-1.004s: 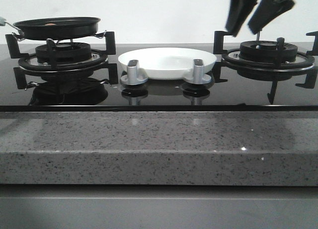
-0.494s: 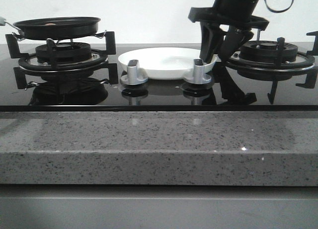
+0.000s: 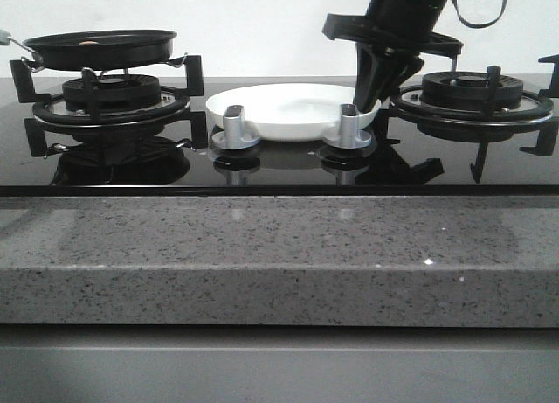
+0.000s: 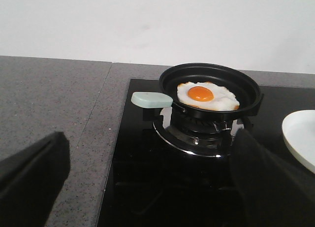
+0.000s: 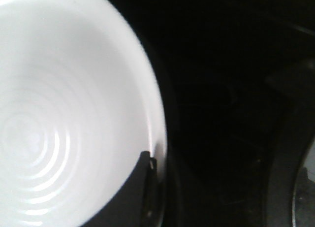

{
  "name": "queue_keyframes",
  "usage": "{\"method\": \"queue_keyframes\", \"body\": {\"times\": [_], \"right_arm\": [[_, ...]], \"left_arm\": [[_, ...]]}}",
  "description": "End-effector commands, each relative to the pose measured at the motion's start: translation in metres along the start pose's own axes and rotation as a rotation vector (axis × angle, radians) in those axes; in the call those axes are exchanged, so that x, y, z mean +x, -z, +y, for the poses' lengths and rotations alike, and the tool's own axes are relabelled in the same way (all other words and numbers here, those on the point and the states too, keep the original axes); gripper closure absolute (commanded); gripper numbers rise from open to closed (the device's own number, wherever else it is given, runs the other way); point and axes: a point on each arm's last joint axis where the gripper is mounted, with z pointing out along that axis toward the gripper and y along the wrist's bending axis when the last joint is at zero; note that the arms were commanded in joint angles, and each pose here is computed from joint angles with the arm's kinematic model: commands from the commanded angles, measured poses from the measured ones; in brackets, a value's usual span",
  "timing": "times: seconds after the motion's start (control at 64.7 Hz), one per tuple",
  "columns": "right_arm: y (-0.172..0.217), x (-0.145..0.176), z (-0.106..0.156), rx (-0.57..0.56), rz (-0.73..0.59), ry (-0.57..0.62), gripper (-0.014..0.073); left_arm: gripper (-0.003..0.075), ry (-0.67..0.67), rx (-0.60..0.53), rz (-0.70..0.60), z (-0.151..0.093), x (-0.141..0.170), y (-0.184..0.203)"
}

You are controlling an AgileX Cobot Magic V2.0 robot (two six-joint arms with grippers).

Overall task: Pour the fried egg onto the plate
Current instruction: 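Grasp the plate rim with the right gripper and lift it forward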

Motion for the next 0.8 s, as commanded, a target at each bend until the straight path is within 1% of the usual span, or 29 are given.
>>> {"method": "queue_keyframes", "body": {"times": [0.0, 0.124, 0.216, 0.293, 0.371, 0.664, 0.711, 0.788], "right_arm": [[0.035, -0.004, 0.007, 0.013, -0.059, 0.051, 0.0648], [0.042, -0.006, 0.009, 0.011, -0.054, 0.059, 0.0656], [0.053, -0.008, 0.012, 0.009, -0.062, 0.070, 0.0656], [0.066, -0.010, 0.014, 0.006, -0.058, 0.055, 0.0656], [0.078, -0.013, 0.014, 0.014, -0.095, 0.030, 0.0656], [0.108, -0.011, 0.021, 0.015, -0.157, 0.026, 0.0656], [0.112, -0.010, 0.022, 0.008, -0.164, 0.027, 0.0656], [0.118, -0.009, 0.028, -0.034, -0.174, 0.022, 0.0656]], "left_arm": [[0.0068, 0.016, 0.013, -0.120, -0.002, -0.020, 0.002], [0.0068, 0.016, 0.013, -0.120, -0.002, -0.020, 0.002], [0.0068, 0.016, 0.013, -0.120, -0.002, -0.020, 0.002], [0.0068, 0.016, 0.013, -0.120, -0.002, -0.020, 0.002], [0.0068, 0.016, 0.013, -0.120, -0.002, -0.020, 0.002], [0.0068, 0.016, 0.013, -0.120, -0.002, -0.020, 0.002], [0.0068, 0.016, 0.013, -0.120, -0.002, -0.020, 0.002], [0.0068, 0.016, 0.013, -0.120, -0.002, -0.020, 0.002]]}}
